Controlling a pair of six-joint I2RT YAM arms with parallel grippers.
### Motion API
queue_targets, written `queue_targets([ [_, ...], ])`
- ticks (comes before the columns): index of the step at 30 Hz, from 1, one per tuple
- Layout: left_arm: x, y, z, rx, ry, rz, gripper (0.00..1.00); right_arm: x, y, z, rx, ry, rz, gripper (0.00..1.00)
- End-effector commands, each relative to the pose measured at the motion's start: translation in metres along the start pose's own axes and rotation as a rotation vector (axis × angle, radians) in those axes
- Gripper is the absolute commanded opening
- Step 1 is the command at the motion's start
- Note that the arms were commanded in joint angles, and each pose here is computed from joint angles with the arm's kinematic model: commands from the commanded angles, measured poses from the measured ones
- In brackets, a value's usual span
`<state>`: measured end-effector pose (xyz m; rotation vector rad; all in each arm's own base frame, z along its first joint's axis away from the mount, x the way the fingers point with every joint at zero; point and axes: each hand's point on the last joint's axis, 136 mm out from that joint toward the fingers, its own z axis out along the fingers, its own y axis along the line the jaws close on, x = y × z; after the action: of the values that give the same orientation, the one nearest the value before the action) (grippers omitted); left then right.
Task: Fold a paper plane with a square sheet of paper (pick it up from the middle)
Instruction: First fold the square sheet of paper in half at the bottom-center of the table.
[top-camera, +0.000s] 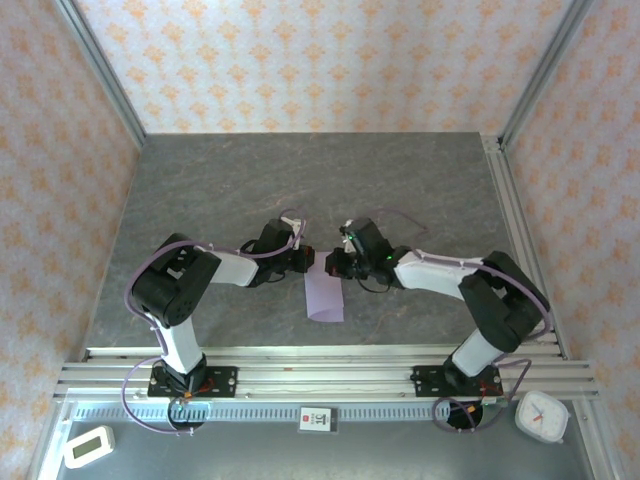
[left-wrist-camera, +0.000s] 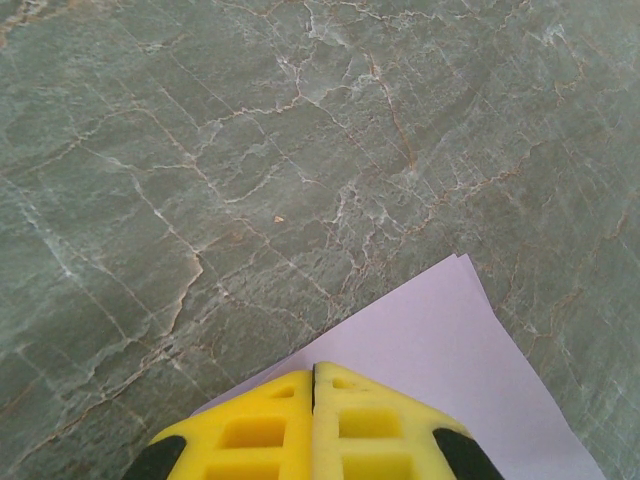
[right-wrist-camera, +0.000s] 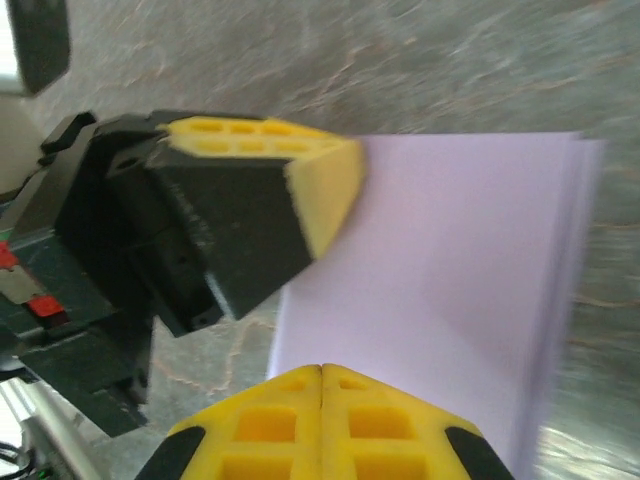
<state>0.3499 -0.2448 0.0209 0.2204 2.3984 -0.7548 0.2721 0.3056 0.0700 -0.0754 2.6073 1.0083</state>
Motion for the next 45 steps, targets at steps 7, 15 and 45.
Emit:
queue_targets([
  [7, 0.021, 0.018, 0.004, -0.058, 0.054, -0.028, 0.0, 0.009, 0.041, 0.026, -0.112, 0.031, -0.007, 0.0],
  [15, 0.021, 0.018, 0.006, -0.055, 0.062, -0.026, 0.0, 0.019, 0.048, 0.035, -0.128, 0.046, -0.013, 0.0],
  [45, 0.029, 0.022, 0.01, -0.062, 0.091, -0.029, 0.0, 0.032, 0.06, 0.029, -0.102, -0.013, -0.112, 0.0],
])
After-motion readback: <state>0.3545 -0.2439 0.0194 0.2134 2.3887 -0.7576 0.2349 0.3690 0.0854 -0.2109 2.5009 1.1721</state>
